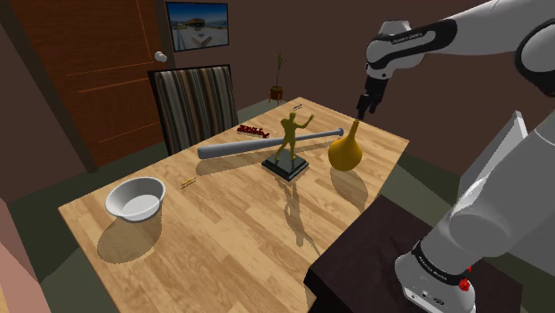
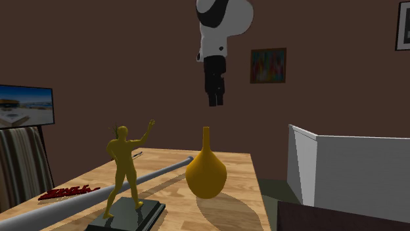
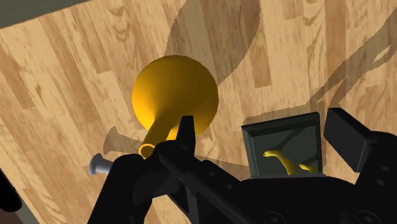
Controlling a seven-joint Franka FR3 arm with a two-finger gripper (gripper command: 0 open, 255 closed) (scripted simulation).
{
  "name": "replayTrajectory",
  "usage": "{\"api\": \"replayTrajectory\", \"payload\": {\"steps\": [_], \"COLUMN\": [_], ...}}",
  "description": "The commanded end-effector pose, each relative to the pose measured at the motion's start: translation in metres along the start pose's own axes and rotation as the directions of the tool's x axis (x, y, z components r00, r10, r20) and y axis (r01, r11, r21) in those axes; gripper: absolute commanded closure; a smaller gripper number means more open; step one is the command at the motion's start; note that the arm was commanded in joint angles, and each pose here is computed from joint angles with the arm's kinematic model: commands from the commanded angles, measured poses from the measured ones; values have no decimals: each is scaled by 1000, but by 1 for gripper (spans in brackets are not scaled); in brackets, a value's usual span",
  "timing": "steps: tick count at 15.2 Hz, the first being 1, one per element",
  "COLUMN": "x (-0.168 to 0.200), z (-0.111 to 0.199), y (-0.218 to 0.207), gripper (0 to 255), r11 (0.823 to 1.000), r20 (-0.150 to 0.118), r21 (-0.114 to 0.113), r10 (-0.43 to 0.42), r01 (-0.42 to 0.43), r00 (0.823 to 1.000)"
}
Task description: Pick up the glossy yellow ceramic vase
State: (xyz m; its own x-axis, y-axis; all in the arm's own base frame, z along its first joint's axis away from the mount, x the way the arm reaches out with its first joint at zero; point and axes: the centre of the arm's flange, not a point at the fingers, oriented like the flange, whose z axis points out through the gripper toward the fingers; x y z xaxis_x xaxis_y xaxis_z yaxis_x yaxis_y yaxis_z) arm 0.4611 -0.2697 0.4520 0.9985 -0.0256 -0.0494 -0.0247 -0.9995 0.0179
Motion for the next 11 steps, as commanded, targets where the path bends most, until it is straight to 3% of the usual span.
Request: {"api": "replayTrajectory", "payload": {"steps": [1,11], "x": [12,82], "z": [11,71], "y": [17,114], "gripper": [0,0], "r11": [1000,1000], "r20": [-1,-3], "r21": [2,17], "r10": [-1,2], "r01": [1,-2], "r00": [1000,1000]}}
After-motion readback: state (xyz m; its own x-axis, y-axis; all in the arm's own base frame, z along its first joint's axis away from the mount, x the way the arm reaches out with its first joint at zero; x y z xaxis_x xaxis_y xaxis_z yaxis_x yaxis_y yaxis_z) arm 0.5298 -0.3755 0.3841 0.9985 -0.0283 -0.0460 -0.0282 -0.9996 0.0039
